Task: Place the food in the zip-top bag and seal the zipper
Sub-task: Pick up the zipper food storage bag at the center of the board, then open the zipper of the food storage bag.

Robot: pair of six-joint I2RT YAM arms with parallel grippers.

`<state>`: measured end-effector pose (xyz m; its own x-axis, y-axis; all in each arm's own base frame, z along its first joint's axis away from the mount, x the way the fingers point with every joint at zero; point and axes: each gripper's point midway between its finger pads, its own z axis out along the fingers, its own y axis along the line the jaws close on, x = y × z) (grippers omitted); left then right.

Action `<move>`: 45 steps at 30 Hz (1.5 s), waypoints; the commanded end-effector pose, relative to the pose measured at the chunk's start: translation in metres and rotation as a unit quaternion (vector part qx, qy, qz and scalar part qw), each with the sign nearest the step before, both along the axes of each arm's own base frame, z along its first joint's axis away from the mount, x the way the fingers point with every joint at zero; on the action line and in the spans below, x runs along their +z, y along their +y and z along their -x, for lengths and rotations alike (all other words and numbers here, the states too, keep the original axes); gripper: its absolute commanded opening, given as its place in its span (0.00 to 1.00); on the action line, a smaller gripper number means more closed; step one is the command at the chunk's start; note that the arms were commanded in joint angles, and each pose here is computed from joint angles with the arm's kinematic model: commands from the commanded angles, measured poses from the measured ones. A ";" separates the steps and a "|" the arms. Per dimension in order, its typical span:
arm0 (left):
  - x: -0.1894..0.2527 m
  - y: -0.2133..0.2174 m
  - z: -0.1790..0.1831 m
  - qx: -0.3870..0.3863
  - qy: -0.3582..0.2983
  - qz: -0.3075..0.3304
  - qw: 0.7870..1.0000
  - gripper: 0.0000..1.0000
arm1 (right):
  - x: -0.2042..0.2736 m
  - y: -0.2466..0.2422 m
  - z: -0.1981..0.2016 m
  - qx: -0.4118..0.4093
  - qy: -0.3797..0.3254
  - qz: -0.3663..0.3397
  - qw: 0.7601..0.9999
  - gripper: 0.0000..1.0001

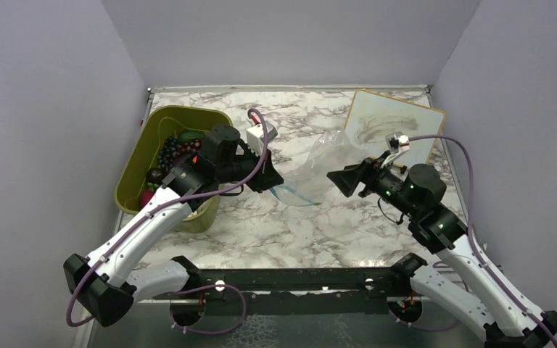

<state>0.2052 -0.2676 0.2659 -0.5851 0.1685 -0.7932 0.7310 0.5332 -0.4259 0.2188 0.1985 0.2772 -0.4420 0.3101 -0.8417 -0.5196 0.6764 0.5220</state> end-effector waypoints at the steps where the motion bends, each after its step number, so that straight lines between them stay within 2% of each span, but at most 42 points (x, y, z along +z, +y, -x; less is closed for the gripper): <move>1: 0.006 -0.002 0.010 -0.037 -0.022 0.014 0.999 0.00 | 0.023 0.003 -0.004 0.009 -0.047 -0.012 0.999 0.75; 4: -0.002 0.002 0.001 0.000 -0.012 0.004 1.000 0.00 | -0.014 0.011 0.001 0.028 -0.007 -0.023 0.999 0.75; 7: -0.002 0.001 -0.005 0.042 0.015 0.025 0.999 0.00 | -0.037 0.013 0.006 0.034 0.020 -0.030 0.999 0.75; 12: 0.005 0.000 -0.009 0.097 0.058 0.069 0.991 0.00 | -0.052 0.016 0.006 0.048 0.005 -0.022 0.999 0.75; 16: 0.011 0.007 -0.014 0.159 0.089 0.097 0.978 0.00 | -0.072 0.019 -0.003 0.067 -0.098 0.017 0.993 0.72; 19: 0.015 0.012 -0.019 0.190 0.096 0.107 0.971 0.00 | -0.066 0.020 -0.012 0.065 -0.166 0.029 0.984 0.73; 23: 0.011 0.018 -0.024 0.228 0.116 0.107 0.961 0.00 | -0.067 0.034 -0.012 0.106 -0.199 0.037 0.974 0.73; 26: 0.008 0.019 -0.028 0.256 0.136 0.115 0.950 0.00 | -0.078 0.042 -0.024 0.089 -0.211 0.069 0.971 0.71; 30: 0.010 0.022 -0.035 0.280 0.143 0.112 0.943 0.00 | -0.085 0.056 -0.028 0.084 -0.276 0.113 0.951 0.72; 34: 0.013 0.024 -0.037 0.296 0.153 0.119 0.935 0.00 | -0.077 0.067 -0.028 0.085 -0.344 0.113 0.928 0.75; 45: 0.024 0.022 -0.033 0.308 0.180 0.151 0.922 0.00 | -0.083 0.099 -0.035 0.082 -0.409 0.135 0.899 0.73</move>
